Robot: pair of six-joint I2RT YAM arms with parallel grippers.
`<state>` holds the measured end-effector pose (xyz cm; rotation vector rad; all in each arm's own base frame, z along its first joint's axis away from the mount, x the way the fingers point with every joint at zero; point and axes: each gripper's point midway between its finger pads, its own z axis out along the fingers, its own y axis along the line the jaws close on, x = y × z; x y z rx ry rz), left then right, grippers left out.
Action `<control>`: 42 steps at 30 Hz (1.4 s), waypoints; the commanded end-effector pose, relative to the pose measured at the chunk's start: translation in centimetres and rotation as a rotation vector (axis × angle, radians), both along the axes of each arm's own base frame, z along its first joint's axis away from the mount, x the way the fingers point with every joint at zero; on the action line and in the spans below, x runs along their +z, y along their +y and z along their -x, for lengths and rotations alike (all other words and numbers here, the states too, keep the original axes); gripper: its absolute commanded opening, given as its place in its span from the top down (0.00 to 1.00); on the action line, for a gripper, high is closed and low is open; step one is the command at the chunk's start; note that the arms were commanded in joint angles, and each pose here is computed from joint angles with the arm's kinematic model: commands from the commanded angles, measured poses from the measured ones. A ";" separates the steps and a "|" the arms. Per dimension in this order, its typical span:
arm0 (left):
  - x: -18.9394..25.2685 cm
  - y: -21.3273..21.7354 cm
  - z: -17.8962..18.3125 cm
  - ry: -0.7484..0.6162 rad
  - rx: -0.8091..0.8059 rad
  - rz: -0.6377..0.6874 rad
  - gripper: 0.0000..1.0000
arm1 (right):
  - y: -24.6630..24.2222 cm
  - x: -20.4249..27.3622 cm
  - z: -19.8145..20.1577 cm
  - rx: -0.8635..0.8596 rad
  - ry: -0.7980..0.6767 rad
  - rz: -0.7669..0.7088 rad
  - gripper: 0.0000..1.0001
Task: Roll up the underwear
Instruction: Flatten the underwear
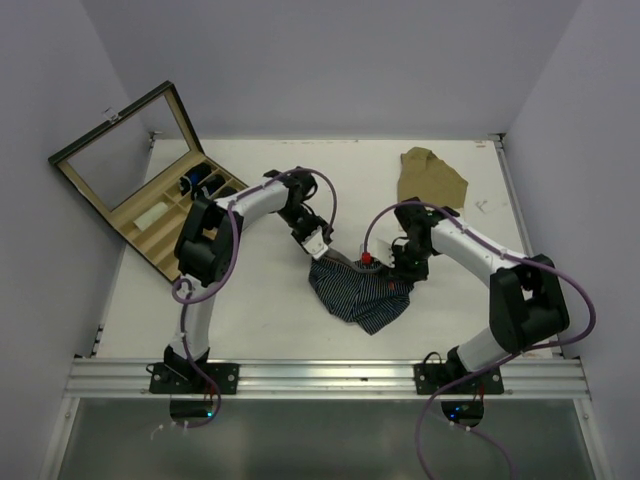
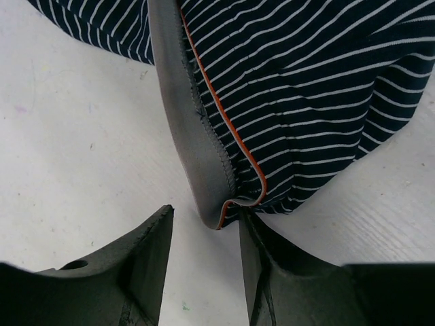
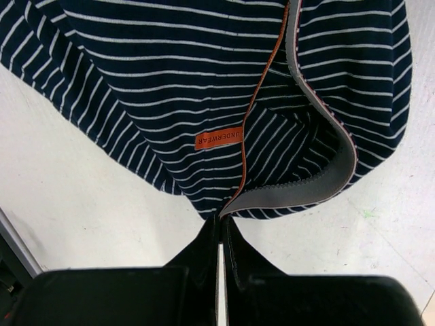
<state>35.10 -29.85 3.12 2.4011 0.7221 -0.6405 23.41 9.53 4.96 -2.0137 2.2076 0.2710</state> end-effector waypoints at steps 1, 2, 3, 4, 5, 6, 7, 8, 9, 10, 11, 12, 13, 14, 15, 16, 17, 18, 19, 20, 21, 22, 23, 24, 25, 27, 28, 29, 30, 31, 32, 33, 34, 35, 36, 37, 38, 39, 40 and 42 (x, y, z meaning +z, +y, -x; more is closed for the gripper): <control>0.7 0.3 0.8 -0.034 -0.101 -0.017 0.52 | -0.1 0.8 -0.9 0.023 -0.065 -0.004 1.00; 0.7 0.4 1.0 -0.030 -0.102 -0.022 0.51 | -0.1 0.8 -0.9 0.023 -0.066 -0.004 1.00; 0.9 0.6 1.1 -0.025 -0.097 -0.026 0.50 | -0.1 0.8 -0.9 0.023 -0.065 -0.004 1.00; 1.0 0.7 1.2 -0.026 -0.099 -0.031 0.50 | -0.1 0.8 -0.9 0.022 -0.064 -0.005 1.00; 1.1 0.8 1.3 -0.024 -0.101 -0.034 0.50 | 0.0 0.8 -0.9 0.022 -0.067 -0.006 1.00; 1.2 0.7 1.3 -0.026 -0.099 -0.029 0.52 | 0.0 0.8 -1.0 0.022 -0.070 -0.007 1.00; 1.3 0.8 1.3 -0.032 -0.098 -0.026 0.53 | 0.0 0.7 -1.1 0.023 -0.069 -0.007 1.00; 1.3 0.7 1.2 -0.035 -0.096 -0.027 0.54 | 0.1 0.9 -1.2 0.023 -0.073 -0.009 1.00; 1.3 0.6 1.1 -0.034 -0.087 -0.030 0.59 | 0.2 0.9 -1.3 0.019 -0.072 -0.012 1.00; 1.2 0.4 0.9 -0.037 -0.088 -0.034 0.62 | 0.2 1.0 -1.3 0.019 -0.072 -0.013 1.00; 1.0 0.4 1.0 -0.027 -0.088 -0.042 0.67 | 0.2 1.1 -1.3 0.019 -0.072 -0.013 1.00; 0.9 0.5 1.0 -0.021 -0.080 -0.052 0.71 | 0.2 1.1 -1.3 0.019 -0.072 -0.013 1.00; 0.9 0.4 1.0 -0.018 -0.076 -0.054 0.76 | 0.2 1.2 -1.3 0.016 -0.071 -0.014 1.00; 1.0 0.4 0.9 -0.019 -0.069 -0.055 0.81 | 0.2 1.3 -1.2 0.016 -0.074 -0.015 1.00; 1.1 0.4 0.8 -0.007 -0.048 -0.061 0.88 | 0.2 1.4 -1.2 0.013 -0.077 -0.016 1.00; 1.5 0.5 0.8 -0.005 -0.034 -0.063 0.93 | 0.2 1.6 -1.3 0.006 -0.082 -0.017 1.00; 1.8 0.6 0.6 -0.004 -0.020 -0.064 1.00 | 0.2 2.0 -1.5 0.002 -0.098 -0.022 1.00; 2.2 0.7 0.5 0.012 0.019 -0.065 1.00 | 0.2 2.2 -1.6 -0.002 -0.104 -0.025 1.00; 3.3 0.8 0.2 0.003 0.044 -0.052 1.00 | 0.3 2.5 -1.8 -0.013 -0.115 -0.030 1.00; 4.0 0.7 -0.2 -0.002 0.070 -0.033 1.00 | 0.4 3.1 -2.2 -0.023 -0.134 -0.042 1.00; 4.7 1.2 -0.6 0.030 0.142 -0.023 1.00 | 0.3 3.8 -2.5 -0.043 -0.153 -0.057 1.00; 6.5 1.5 -1.2 0.012 0.188 -0.002 1.00 | 0.3 4.4 -2.8 -0.066 -0.163 -0.069 1.00; 7.5 1.6 -2.4 -0.011 0.238 0.024 1.00 | 0.6 5.7 -3.6 -0.081 -0.190 -0.095 1.00; 8.5 2.6 -3.2 0.019 0.341 0.032 1.00 | 0.5 6.3 -3.7 -0.093 -0.187 -0.104 1.00; 10.7 3.2 -3.9 -0.005 0.390 0.067 1.00 | 0.2 7.0 -4.1 -0.119 -0.197 -0.113 1.00; 13.2 5.4 -5.7 0.002 0.520 0.117 1.00 | 0.3 9.2 -5.3 -0.141 -0.241 -0.143 1.00; 15.0 6.3 -5.9 -0.018 0.554 0.145 1.00 | 0.4 9.9 -5.7 -0.143 -0.256 -0.150 1.00; 16.1 7.0 -6.6 -0.042 0.587 0.171 1.00 | 0.8 11.2 -6.4 -0.141 -0.284 -0.172 1.00; 16.8 8.4 -7.0 -0.024 0.663 0.184 1.00 | 1.0 11.8 -6.7 -0.144 -0.295 -0.184 1.00; 17.9 9.1 -6.5 -0.041 0.689 0.203 1.00 | 1.2 12.3 -7.0 -0.150 -0.299 -0.193 1.00; 18.7 9.6 -6.5 -0.059 0.707 0.219 1.00 | 1.5 13.8 -7.9 -0.156 -0.336 -0.211 1.00; 19.2 10.3 -6.6 -0.085 0.734 0.221 1.00 | 1.6 14.5 -8.5 -0.169 -0.352 -0.217 1.00; 21.0 10.7 -5.9 -0.128 0.745 0.246 1.00 | 1.6 15.2 -9.0 -0.183 -0.366 -0.224 1.00; 21.1 11.0 -5.8 -0.146 0.770 0.257 1.00 | 1.7 16.7 -9.9 -0.189 -0.408 -0.242 1.00; 21.5 11.5 -5.5 -0.159 0.779 0.270 1.00 | 1.6 17.4 -10.2 -0.199 -0.417 -0.264 1.00; 23.2 12.0 -4.7 -0.202 0.782 0.296 1.00 | 1.6 18.0 -10.4 -0.209 -0.428 -0.279 1.00; 22.6 12.5 -4.2 -0.204 0.794 0.286 1.00 | 1.6 18.8 -10.4 -0.206 -0.450 -0.291 1.00; 22.8 12.8 -3.8 -0.217 0.800 0.283 1.00 | 1.6 19.1 -10.2 -0.205 -0.455 -0.294 1.00; 24.0 13.1 -2.8 -0.241 0.798 0.297 1.00 | 1.7 19.2 -9.9 -0.195 -0.448 -0.300 1.00; 23.7 13.4 -0.8 -0.210 0.790 0.279 1.00 | 1.7 19.7 -8.3 -0.177 -0.429 -0.309 1.00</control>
